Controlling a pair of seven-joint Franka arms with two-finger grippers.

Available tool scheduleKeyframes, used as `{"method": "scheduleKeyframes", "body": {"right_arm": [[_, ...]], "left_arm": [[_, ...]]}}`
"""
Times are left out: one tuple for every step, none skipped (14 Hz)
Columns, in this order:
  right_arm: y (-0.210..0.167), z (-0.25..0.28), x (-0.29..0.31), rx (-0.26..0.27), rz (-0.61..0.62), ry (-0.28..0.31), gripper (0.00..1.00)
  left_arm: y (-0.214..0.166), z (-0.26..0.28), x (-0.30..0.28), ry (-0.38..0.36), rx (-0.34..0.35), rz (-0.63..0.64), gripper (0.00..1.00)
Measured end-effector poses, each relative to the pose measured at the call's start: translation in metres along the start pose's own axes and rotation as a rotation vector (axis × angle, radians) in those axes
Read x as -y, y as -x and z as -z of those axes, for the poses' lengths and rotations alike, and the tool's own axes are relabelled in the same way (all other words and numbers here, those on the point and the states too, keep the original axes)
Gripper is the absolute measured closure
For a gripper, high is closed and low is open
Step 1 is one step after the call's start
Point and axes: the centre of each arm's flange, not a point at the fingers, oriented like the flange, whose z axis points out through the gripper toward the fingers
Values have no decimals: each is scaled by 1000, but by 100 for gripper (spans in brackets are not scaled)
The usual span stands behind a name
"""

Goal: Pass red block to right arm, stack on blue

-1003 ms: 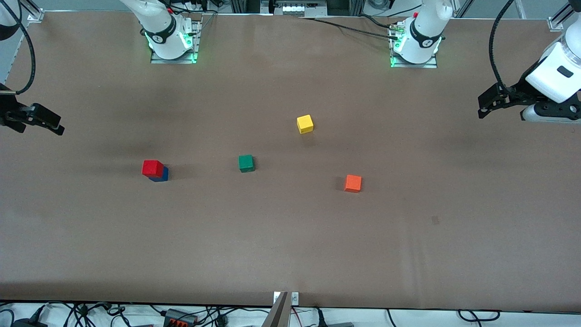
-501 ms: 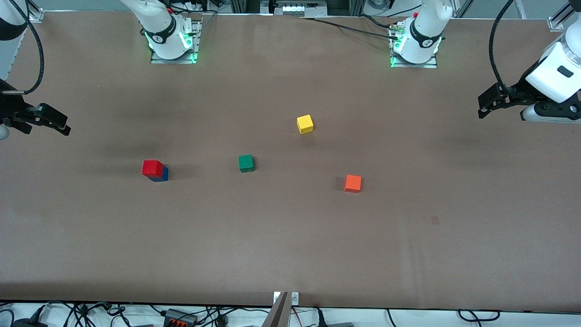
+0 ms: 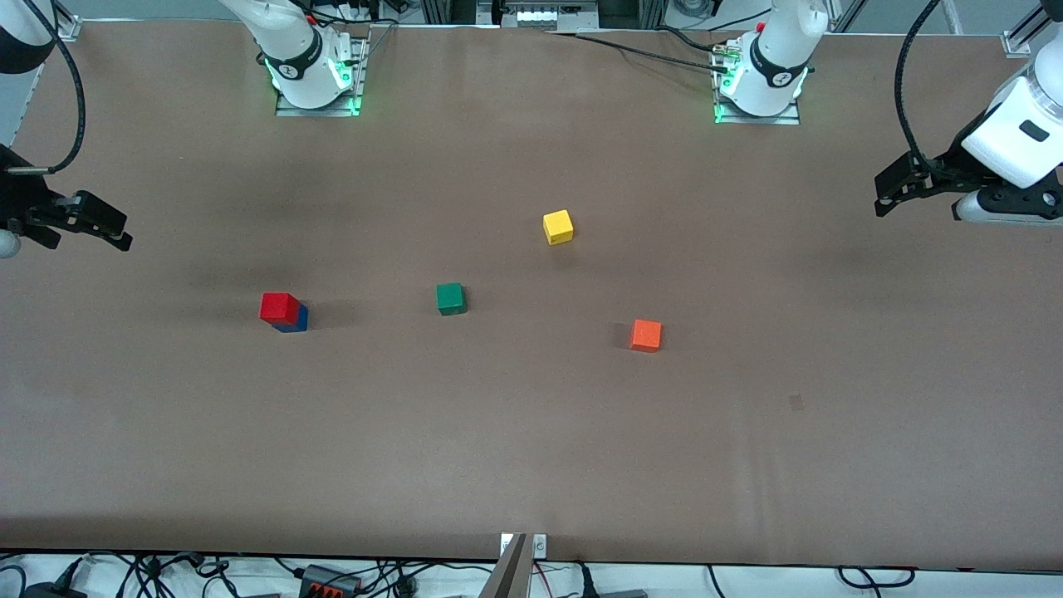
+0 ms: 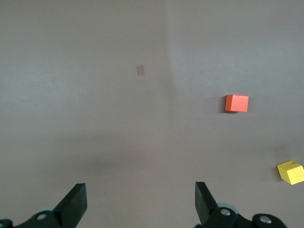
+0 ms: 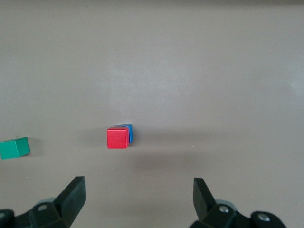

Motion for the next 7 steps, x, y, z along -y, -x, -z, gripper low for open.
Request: {"method": "scheduleKeyframes", "body": {"right_arm": [[0,0,0,3,0,0,0],[1,-1,0,9,0,0,0],[2,-1,0,14,0,-1,0],[2,-2,0,17,0,-1,0],[2,-2,0,18,0,-1,0],[2,-1,0,18,0,-1,0],[2,0,0,18,0,-1,0]], "left_arm": [[0,0,0,0,0,0,0],[0,0,0,0,0,1,0],[0,0,1,0,0,2,0],[0,0,1,0,0,2,0],[0,0,2,0,0,3,0],[0,0,2,0,0,3,0],[0,0,2,0,0,3,0]]}}
